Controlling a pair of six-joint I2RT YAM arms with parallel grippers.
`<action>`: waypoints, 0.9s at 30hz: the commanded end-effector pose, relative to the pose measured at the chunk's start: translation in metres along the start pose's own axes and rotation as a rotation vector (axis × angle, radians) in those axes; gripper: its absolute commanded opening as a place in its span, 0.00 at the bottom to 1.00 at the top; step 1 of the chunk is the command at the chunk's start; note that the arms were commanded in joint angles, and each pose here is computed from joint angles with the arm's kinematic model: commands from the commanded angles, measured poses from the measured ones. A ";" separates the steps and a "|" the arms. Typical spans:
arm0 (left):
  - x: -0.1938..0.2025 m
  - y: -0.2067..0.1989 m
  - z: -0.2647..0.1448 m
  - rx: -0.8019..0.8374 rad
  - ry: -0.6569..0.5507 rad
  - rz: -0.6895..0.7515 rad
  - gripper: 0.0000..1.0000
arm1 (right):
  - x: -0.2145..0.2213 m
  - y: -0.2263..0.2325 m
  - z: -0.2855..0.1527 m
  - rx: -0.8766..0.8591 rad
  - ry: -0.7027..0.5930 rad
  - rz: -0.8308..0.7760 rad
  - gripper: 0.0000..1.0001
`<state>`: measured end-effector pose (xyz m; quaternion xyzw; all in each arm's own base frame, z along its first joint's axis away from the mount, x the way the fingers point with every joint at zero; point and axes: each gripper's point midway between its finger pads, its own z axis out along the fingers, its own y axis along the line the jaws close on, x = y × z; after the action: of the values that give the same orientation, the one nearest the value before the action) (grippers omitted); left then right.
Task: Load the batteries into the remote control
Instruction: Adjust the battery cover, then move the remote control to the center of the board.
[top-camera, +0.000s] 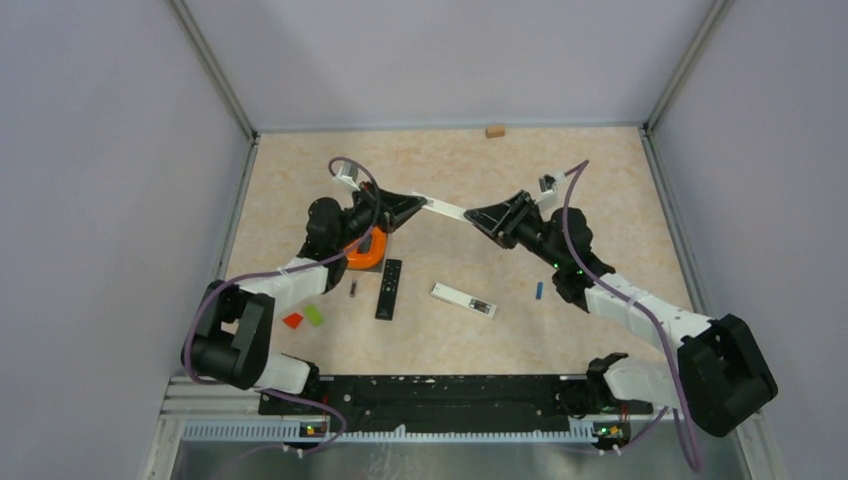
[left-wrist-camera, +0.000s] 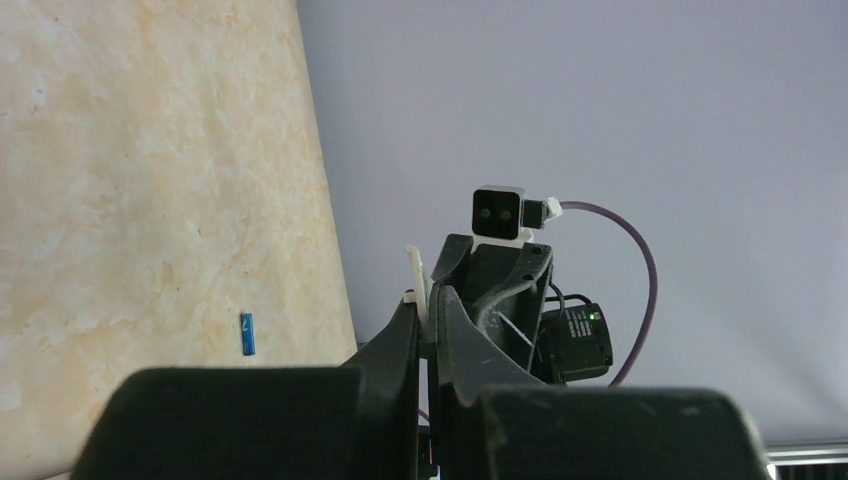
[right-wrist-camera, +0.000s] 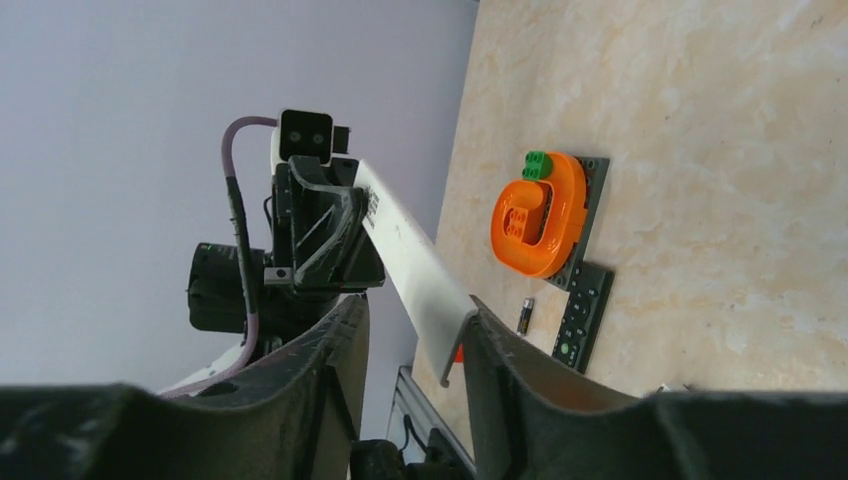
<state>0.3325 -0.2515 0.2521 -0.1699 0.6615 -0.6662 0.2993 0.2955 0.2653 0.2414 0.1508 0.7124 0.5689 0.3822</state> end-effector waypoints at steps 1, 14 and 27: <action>0.008 -0.024 -0.007 0.082 0.031 0.055 0.00 | -0.014 0.034 0.003 -0.121 -0.010 -0.014 0.33; 0.010 0.050 -0.024 -0.307 0.064 0.243 0.84 | 0.005 -0.038 -0.029 0.272 0.118 -0.116 0.00; 0.126 0.110 -0.060 -0.599 0.461 0.315 0.86 | -0.065 -0.101 -0.086 0.732 -0.143 -0.326 0.00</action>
<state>0.2449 -0.2683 0.1352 -0.0009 0.8719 -0.4374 0.2201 0.2838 0.1633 0.1524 0.1880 0.8681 0.2555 0.3817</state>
